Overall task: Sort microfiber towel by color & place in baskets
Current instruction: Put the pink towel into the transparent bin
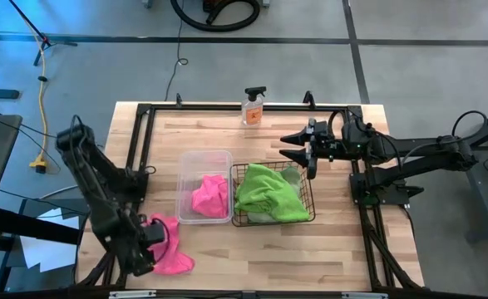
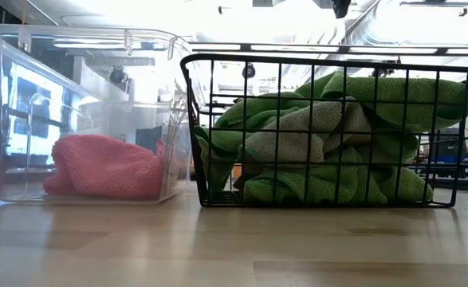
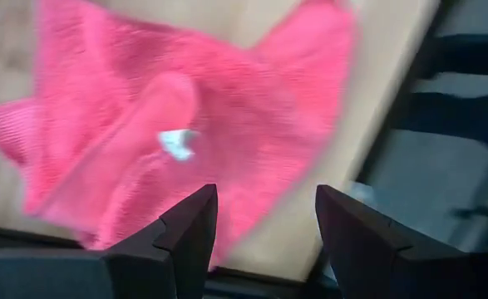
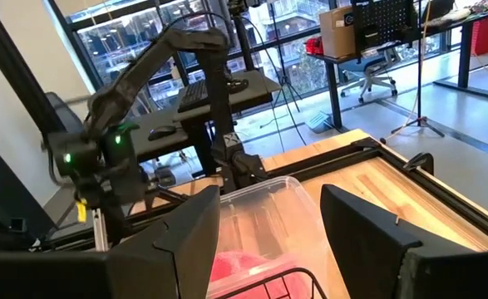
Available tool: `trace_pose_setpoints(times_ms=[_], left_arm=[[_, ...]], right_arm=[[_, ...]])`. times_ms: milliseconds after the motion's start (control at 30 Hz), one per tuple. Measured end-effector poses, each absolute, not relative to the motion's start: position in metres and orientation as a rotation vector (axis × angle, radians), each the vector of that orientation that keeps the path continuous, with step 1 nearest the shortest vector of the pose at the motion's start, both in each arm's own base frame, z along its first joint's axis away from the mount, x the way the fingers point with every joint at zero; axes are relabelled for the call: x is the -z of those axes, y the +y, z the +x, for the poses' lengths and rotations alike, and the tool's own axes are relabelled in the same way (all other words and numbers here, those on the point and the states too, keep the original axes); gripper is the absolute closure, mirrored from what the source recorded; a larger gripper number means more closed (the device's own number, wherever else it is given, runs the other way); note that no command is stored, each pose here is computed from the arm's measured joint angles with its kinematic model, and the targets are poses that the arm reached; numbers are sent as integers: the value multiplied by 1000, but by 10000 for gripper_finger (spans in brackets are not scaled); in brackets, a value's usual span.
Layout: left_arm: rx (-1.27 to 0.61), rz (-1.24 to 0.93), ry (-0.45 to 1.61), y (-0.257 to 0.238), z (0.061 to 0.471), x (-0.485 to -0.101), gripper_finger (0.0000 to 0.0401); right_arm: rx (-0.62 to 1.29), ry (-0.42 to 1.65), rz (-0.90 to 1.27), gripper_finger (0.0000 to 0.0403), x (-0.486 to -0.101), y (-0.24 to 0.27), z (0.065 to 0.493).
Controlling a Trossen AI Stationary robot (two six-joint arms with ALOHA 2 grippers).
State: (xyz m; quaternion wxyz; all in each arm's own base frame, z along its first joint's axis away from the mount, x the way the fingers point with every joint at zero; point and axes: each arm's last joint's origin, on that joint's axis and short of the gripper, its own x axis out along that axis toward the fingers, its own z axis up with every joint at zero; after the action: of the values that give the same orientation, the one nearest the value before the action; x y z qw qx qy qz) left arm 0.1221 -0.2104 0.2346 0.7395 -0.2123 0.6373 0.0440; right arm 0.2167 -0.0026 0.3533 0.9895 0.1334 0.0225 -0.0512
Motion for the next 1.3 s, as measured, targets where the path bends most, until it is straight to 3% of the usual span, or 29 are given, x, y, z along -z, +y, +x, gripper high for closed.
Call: trace_pose_setpoints(times_ms=[500,833,1100,1200,1300], left_arm=[[-340,-216,1521,-232,133,-165,211],[-268,-294,1514,-249,143,-139,211],[-334,-311,1518,-249,143,-130,213],[-340,-324,1517,-248,144,-130,229],[-347,-338,1517,-248,145,-130,270]], right_arm=[[114,125,264,196,-346,-3,216],[114,125,264,196,-346,-3,216],[114,124,265,196,-346,-3,216],[114,123,265,196,-346,-3,216],[114,123,265,196,-346,-3,216]])
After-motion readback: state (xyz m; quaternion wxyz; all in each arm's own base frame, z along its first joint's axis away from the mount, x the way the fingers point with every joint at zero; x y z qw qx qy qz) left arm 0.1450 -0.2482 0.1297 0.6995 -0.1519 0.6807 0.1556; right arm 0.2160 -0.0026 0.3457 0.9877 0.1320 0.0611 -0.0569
